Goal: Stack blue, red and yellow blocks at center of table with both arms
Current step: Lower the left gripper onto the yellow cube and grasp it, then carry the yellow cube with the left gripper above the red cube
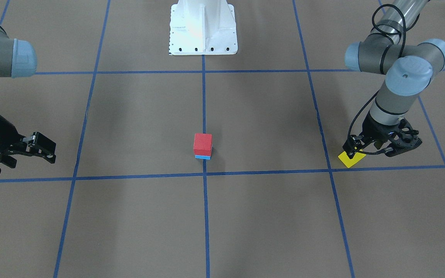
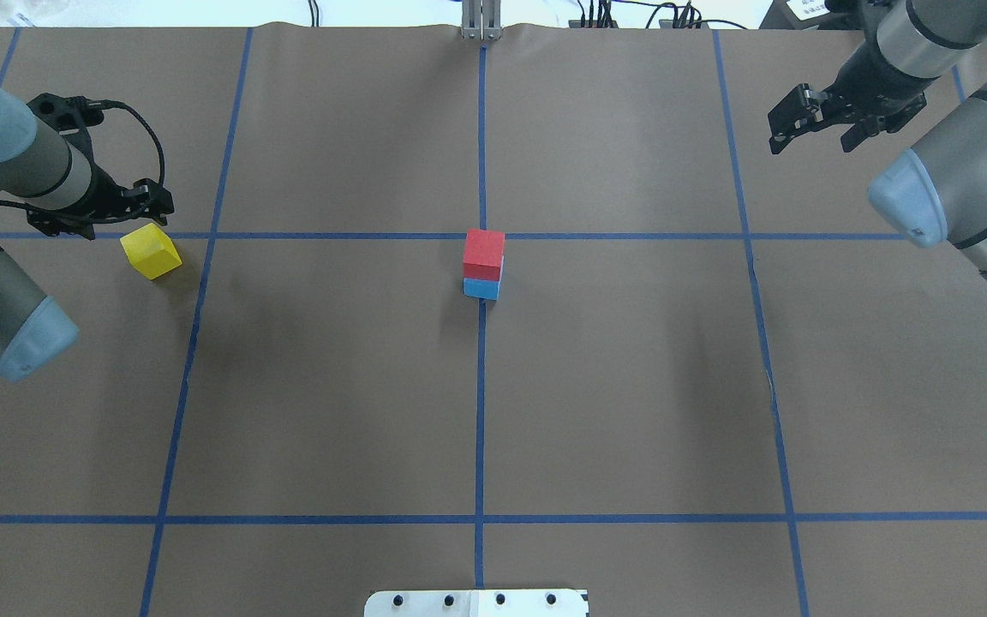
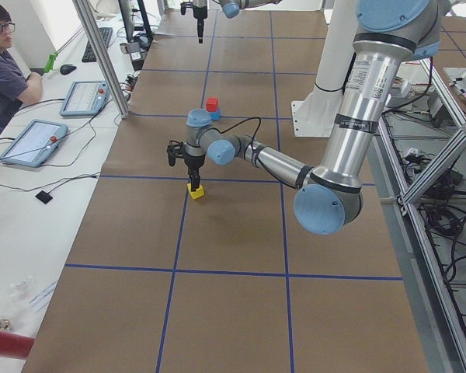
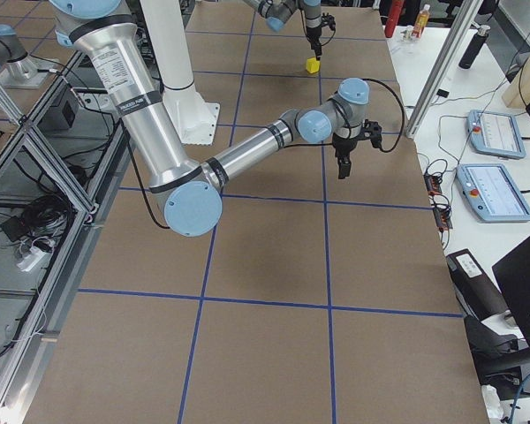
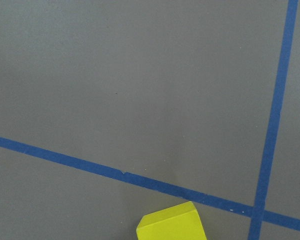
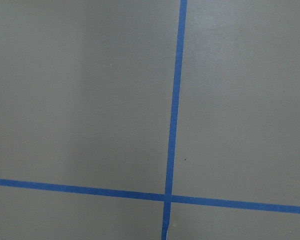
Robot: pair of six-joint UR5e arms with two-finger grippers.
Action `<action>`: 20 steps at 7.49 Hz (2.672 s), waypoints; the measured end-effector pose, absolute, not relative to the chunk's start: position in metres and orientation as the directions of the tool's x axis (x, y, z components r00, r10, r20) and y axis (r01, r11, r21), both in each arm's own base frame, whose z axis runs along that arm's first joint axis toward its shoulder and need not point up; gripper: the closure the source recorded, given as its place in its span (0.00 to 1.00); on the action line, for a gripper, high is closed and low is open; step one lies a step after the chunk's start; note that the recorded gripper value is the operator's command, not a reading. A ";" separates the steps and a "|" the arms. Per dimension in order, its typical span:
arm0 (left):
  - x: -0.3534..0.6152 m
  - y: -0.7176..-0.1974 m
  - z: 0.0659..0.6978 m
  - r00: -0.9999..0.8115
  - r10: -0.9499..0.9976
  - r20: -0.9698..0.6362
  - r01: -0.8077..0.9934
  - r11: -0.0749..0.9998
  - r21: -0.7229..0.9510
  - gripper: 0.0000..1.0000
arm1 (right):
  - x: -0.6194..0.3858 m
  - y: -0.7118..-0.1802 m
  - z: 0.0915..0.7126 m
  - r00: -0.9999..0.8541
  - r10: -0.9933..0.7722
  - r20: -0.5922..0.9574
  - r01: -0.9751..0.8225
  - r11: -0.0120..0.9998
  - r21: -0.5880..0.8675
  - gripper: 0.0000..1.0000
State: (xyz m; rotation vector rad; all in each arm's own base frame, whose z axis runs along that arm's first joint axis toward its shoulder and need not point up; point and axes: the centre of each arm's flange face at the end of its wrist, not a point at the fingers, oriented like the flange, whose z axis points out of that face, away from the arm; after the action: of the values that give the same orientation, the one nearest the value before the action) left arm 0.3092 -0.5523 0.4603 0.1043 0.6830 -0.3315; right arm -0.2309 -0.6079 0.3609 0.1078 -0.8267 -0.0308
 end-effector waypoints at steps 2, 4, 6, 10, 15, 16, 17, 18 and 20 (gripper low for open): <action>0.327 -0.547 0.466 0.741 -0.262 -0.619 0.327 0.945 -0.010 0.00 | -0.230 -0.608 0.361 0.677 -0.069 0.733 -0.015 0.994 0.108 0.01; 0.332 -0.543 0.476 0.751 -0.263 -0.605 0.321 0.947 -0.013 0.00 | -0.230 -0.608 0.361 0.677 -0.069 0.733 -0.015 0.994 0.108 0.01; 0.336 -0.545 0.484 0.754 -0.264 -0.601 0.320 0.947 -0.016 0.00 | -0.230 -0.608 0.361 0.677 -0.069 0.733 -0.016 0.994 0.108 0.01; 0.343 -0.550 0.498 0.756 -0.265 -0.598 0.318 0.948 -0.019 0.13 | -0.229 -0.608 0.359 0.677 -0.071 0.732 -0.019 0.993 0.113 0.01; 0.341 -0.549 0.486 0.737 -0.250 -0.628 0.319 0.948 -0.003 1.00 | -0.228 -0.606 0.354 0.674 -0.076 0.735 -0.019 0.993 0.120 0.01; 0.336 -0.547 0.477 0.728 -0.240 -0.642 0.311 0.950 -0.003 1.00 | -0.227 -0.606 0.353 0.673 -0.077 0.736 -0.020 0.992 0.122 0.01; 0.323 -0.547 0.462 0.714 -0.239 -0.659 0.304 0.952 -0.015 1.00 | -0.226 -0.606 0.352 0.672 -0.078 0.737 -0.022 0.992 0.125 0.01; 0.303 -0.548 0.437 0.717 -0.220 -0.661 0.283 0.959 -0.012 1.00 | -0.225 -0.607 0.351 0.671 -0.078 0.737 -0.024 0.992 0.126 0.01; 0.277 -0.537 0.360 0.766 -0.123 -0.631 0.183 0.983 0.031 1.00 | -0.221 -0.606 0.351 0.670 -0.075 0.738 -0.028 0.992 0.126 0.01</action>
State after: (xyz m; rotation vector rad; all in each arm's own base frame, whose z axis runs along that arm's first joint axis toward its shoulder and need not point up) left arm 0.2773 -0.5366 0.3598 0.0930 0.6782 -0.1666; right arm -0.2212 -0.6064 0.3513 0.1305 -0.8361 -0.0269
